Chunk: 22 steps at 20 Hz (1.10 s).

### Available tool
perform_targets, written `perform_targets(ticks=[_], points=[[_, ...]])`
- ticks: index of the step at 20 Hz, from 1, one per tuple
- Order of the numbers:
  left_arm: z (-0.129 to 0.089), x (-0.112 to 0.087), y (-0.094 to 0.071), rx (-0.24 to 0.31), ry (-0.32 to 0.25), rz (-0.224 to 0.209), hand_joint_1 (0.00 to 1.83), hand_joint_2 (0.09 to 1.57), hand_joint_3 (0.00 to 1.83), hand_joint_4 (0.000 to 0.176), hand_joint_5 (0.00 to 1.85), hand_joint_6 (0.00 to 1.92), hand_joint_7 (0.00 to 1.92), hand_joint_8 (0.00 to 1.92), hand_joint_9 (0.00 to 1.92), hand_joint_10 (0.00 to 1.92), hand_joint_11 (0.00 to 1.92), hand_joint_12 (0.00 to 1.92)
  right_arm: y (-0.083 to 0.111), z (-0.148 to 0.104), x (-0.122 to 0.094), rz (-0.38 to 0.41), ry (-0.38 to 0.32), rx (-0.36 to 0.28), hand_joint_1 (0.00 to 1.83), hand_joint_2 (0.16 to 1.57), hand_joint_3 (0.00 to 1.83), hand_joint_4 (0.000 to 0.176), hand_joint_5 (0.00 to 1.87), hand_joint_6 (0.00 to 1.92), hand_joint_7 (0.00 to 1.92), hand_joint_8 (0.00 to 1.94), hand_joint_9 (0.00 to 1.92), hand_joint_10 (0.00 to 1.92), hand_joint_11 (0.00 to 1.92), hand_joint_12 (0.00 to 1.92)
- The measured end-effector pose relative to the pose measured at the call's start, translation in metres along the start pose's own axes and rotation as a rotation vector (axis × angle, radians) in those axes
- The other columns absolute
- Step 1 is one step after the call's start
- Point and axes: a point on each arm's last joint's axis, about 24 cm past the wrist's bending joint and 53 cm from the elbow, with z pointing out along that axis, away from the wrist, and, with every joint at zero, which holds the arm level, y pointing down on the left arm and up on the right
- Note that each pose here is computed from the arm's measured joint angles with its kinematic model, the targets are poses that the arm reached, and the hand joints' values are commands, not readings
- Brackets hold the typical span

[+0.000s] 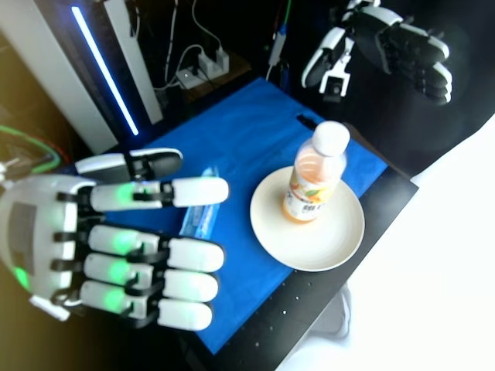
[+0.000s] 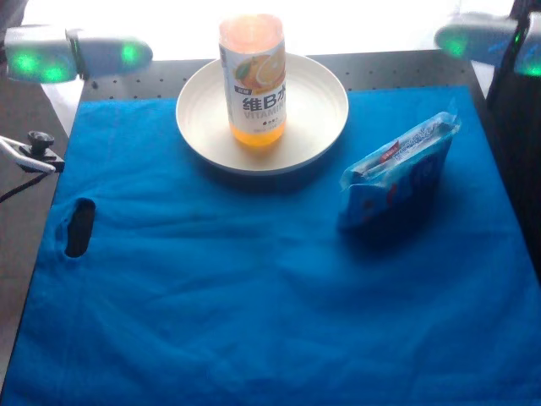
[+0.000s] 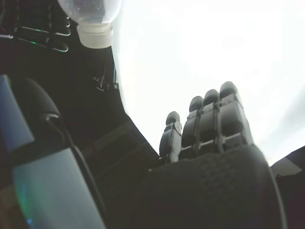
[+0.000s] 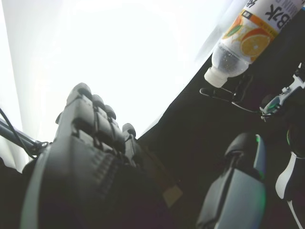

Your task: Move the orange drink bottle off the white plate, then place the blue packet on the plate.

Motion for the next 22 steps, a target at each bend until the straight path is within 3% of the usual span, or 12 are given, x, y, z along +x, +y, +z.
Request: perform_targets(ticks=[2, 3, 5, 7, 9, 11, 12, 14, 16, 18, 21, 22], points=[[0.000, 0.001, 0.000, 0.002, 0.004, 0.002, 0.79, 0.82, 0.01, 0.118, 0.04, 0.00, 0.16, 0.00, 0.19, 0.00, 0.01, 0.48, 0.000, 0.000, 0.001, -0.001, 0.003, -0.001, 0.56, 0.84, 0.00, 0.045, 0.46, 0.01, 0.29, 0.00, 0.34, 0.00, 0.19, 0.78], [0.000, 0.000, -0.001, 0.003, 0.003, -0.002, 0.75, 0.85, 0.01, 0.109, 0.02, 0.00, 0.16, 0.00, 0.22, 0.01, 0.00, 0.51, 0.000, 0.000, 0.000, 0.001, 0.000, 0.000, 0.57, 0.82, 0.00, 0.060, 0.48, 0.01, 0.26, 0.00, 0.31, 0.00, 0.15, 0.77], [0.006, 0.000, -0.004, 0.014, 0.009, -0.011, 0.72, 0.84, 0.00, 0.097, 0.01, 0.00, 0.16, 0.00, 0.20, 0.01, 0.00, 0.45, -0.001, 0.000, 0.000, 0.004, -0.003, 0.001, 0.57, 0.81, 0.00, 0.059, 0.49, 0.01, 0.25, 0.00, 0.29, 0.00, 0.13, 0.75], [0.023, 0.005, -0.011, 0.047, 0.053, -0.059, 0.68, 0.81, 0.00, 0.097, 0.00, 0.00, 0.16, 0.00, 0.17, 0.00, 0.00, 0.36, 0.000, 0.000, 0.002, 0.004, 0.000, 0.000, 0.56, 0.80, 0.00, 0.053, 0.49, 0.01, 0.24, 0.00, 0.28, 0.00, 0.13, 0.75], [0.043, 0.014, -0.013, 0.055, 0.123, -0.119, 0.59, 0.72, 0.00, 0.051, 0.00, 0.00, 0.12, 0.00, 0.17, 0.00, 0.00, 0.65, -0.001, 0.000, 0.002, 0.005, -0.001, 0.000, 0.57, 0.81, 0.00, 0.060, 0.51, 0.01, 0.24, 0.00, 0.27, 0.00, 0.13, 0.76], [0.052, 0.026, -0.009, 0.028, 0.174, -0.121, 0.58, 0.76, 0.01, 0.047, 0.00, 0.00, 0.09, 0.00, 0.18, 0.00, 0.00, 0.72, 0.000, 0.000, 0.002, 0.004, 0.001, -0.002, 0.57, 0.80, 0.00, 0.060, 0.50, 0.00, 0.22, 0.00, 0.26, 0.00, 0.12, 0.75], [0.056, 0.036, -0.008, 0.009, 0.224, -0.081, 0.57, 0.75, 0.00, 0.059, 0.00, 0.00, 0.10, 0.00, 0.19, 0.01, 0.00, 0.70, -0.001, 0.000, 0.001, 0.006, -0.004, 0.000, 0.56, 0.80, 0.00, 0.061, 0.46, 0.00, 0.20, 0.00, 0.25, 0.00, 0.11, 0.75], [0.064, 0.044, -0.006, -0.010, 0.268, -0.075, 0.63, 0.84, 0.01, 0.134, 0.00, 0.00, 0.10, 0.00, 0.11, 0.01, 0.00, 0.39, -0.001, 0.000, 0.000, 0.005, -0.006, 0.000, 0.56, 0.81, 0.00, 0.055, 0.40, 0.00, 0.20, 0.00, 0.22, 0.00, 0.06, 0.78], [0.071, 0.046, -0.001, -0.037, 0.291, -0.062, 0.62, 0.79, 0.00, 0.131, 0.00, 0.00, 0.08, 0.00, 0.09, 0.01, 0.00, 0.21, 0.000, 0.000, 0.001, 0.003, -0.001, -0.001, 0.56, 0.81, 0.00, 0.064, 0.39, 0.00, 0.21, 0.00, 0.24, 0.01, 0.11, 0.81], [0.078, 0.055, 0.007, -0.075, 0.324, -0.023, 0.62, 0.73, 0.00, 0.119, 0.00, 0.00, 0.07, 0.00, 0.09, 0.00, 0.00, 0.25, 0.000, 0.000, 0.001, 0.005, -0.004, -0.001, 0.58, 0.83, 0.00, 0.062, 0.39, 0.00, 0.21, 0.00, 0.26, 0.01, 0.13, 0.83], [0.083, 0.078, 0.012, -0.099, 0.393, 0.007, 0.64, 0.74, 0.01, 0.141, 0.00, 0.00, 0.10, 0.00, 0.13, 0.00, 0.00, 0.24, 0.000, 0.000, 0.002, 0.002, 0.001, -0.004, 0.57, 0.83, 0.00, 0.057, 0.38, 0.00, 0.22, 0.00, 0.27, 0.01, 0.14, 0.83], [0.085, 0.085, 0.011, -0.098, 0.414, 0.024, 0.64, 0.70, 0.00, 0.132, 0.00, 0.00, 0.11, 0.00, 0.14, 0.00, 0.00, 0.27, 0.000, 0.000, 0.001, 0.003, -0.001, -0.005, 0.57, 0.82, 0.00, 0.065, 0.39, 0.00, 0.22, 0.00, 0.27, 0.01, 0.14, 0.84]])
